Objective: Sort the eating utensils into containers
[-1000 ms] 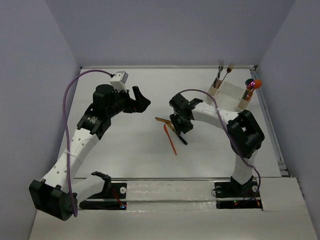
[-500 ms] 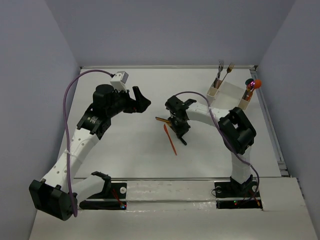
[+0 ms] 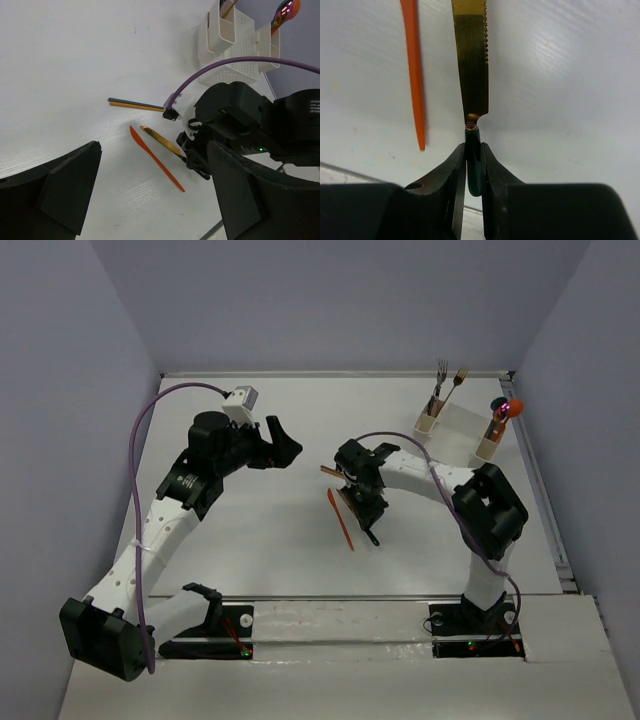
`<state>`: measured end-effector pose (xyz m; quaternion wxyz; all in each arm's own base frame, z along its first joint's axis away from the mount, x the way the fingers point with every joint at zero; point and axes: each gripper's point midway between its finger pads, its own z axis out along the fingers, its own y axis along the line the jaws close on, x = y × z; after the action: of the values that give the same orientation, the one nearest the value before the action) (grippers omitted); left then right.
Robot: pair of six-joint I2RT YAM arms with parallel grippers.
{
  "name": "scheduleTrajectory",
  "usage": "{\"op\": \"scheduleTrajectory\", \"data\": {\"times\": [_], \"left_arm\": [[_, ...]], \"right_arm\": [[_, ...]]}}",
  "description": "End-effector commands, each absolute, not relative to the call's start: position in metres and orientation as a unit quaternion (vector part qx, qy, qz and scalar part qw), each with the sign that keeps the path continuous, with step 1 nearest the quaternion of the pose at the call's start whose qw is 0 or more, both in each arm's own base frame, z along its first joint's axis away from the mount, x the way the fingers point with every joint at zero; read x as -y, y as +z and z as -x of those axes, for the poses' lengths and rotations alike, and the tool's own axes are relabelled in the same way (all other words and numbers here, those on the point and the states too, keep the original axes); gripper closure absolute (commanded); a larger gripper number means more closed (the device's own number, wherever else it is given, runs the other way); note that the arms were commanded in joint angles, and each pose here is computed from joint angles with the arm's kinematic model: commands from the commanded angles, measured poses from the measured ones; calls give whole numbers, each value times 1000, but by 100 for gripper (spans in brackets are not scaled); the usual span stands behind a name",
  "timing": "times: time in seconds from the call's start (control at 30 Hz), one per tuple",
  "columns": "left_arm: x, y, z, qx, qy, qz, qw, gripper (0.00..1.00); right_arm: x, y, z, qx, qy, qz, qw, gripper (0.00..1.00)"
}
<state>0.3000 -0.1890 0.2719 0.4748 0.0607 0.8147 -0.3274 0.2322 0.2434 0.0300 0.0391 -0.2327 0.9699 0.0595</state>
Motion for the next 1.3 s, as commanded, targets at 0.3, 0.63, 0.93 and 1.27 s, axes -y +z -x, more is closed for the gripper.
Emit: {"op": "scheduleTrajectory", "data": {"times": [0.3,0.63,0.93,1.27], "left_arm": [[191,293,-301,-795,-336,-73,501,1],[190,299,-298,-792,-341,-61,503,1],[182,299,-294,-796,-331,-42,505,1],[178,298,-292,-799,-325,-35,504,1]], "right_arm": [[-243,224,-343,-931,134,158,302,93],[-115,302,-506,-829,56,-49,554,93],[-80,277,-539,-823,4,-61,564,93],[-68,232,-518,-837,-6,-78,542,93]]}}
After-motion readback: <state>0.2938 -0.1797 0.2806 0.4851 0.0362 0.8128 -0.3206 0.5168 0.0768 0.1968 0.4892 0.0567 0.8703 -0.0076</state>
